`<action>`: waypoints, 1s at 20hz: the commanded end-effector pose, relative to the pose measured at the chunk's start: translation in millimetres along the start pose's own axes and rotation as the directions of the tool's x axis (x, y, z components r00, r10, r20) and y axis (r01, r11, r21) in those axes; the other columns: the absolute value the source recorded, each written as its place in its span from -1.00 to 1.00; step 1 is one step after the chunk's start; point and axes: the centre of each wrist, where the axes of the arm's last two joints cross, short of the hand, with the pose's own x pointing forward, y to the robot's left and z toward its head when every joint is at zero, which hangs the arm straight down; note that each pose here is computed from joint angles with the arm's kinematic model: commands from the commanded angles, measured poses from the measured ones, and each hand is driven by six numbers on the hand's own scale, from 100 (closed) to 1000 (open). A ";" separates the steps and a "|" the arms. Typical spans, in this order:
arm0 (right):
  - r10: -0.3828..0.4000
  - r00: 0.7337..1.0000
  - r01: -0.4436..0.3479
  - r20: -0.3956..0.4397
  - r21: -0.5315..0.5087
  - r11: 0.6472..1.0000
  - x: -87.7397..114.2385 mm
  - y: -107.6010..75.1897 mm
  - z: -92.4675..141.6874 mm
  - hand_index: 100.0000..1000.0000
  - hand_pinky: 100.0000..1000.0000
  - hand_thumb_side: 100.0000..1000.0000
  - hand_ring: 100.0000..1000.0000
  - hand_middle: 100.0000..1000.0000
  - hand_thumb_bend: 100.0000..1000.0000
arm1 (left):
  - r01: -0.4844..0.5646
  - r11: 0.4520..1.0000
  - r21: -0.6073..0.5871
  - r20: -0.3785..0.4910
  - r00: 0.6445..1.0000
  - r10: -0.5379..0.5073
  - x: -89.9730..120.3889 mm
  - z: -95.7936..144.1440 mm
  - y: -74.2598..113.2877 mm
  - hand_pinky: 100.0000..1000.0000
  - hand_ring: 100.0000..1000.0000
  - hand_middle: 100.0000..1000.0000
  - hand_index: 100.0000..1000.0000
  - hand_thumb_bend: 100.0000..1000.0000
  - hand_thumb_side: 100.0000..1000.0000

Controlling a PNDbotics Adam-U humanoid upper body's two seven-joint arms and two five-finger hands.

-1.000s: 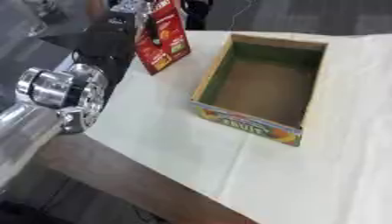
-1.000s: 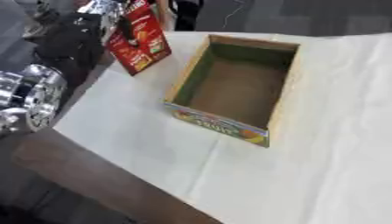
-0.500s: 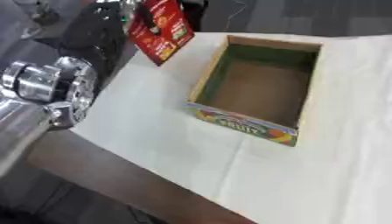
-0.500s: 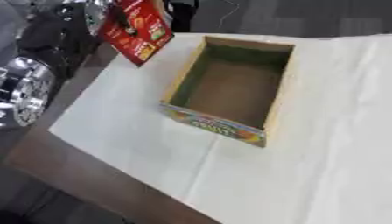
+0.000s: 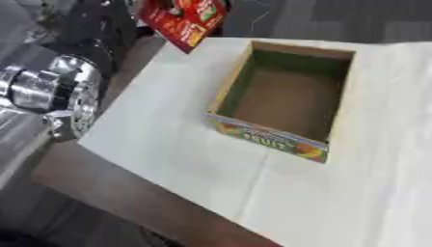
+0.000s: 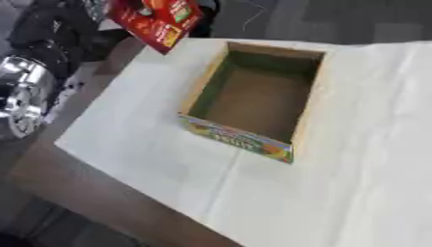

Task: Pick up objects on the table and place them in the box.

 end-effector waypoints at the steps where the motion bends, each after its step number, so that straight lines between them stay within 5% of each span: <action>1: 0.004 1.000 -0.004 0.005 0.012 1.000 -1.7 8.1 4.3 0.43 -0.35 1.00 -0.09 0.13 -1.00 | -0.007 0.996 0.092 0.047 0.999 0.003 -12.4 4.4 40.0 -1.00 -1.00 -1.00 -0.91 -1.00 -0.85; 11: 0.003 1.000 -0.003 0.019 -0.014 1.000 -5.2 2.1 0.1 0.43 -0.35 1.00 -0.09 0.13 -1.00 | -0.109 0.989 0.101 0.389 0.919 0.062 36.5 11.9 57.0 -1.00 -1.00 -1.00 -0.91 -1.00 -0.84; 20: 0.018 1.000 -0.018 0.023 -0.023 1.000 -9.9 -0.5 -2.4 0.43 -0.34 1.00 -0.08 0.13 -1.00 | -0.218 0.975 0.046 0.549 0.821 0.157 79.6 16.3 57.6 -1.00 -1.00 -1.00 -0.89 -1.00 -0.78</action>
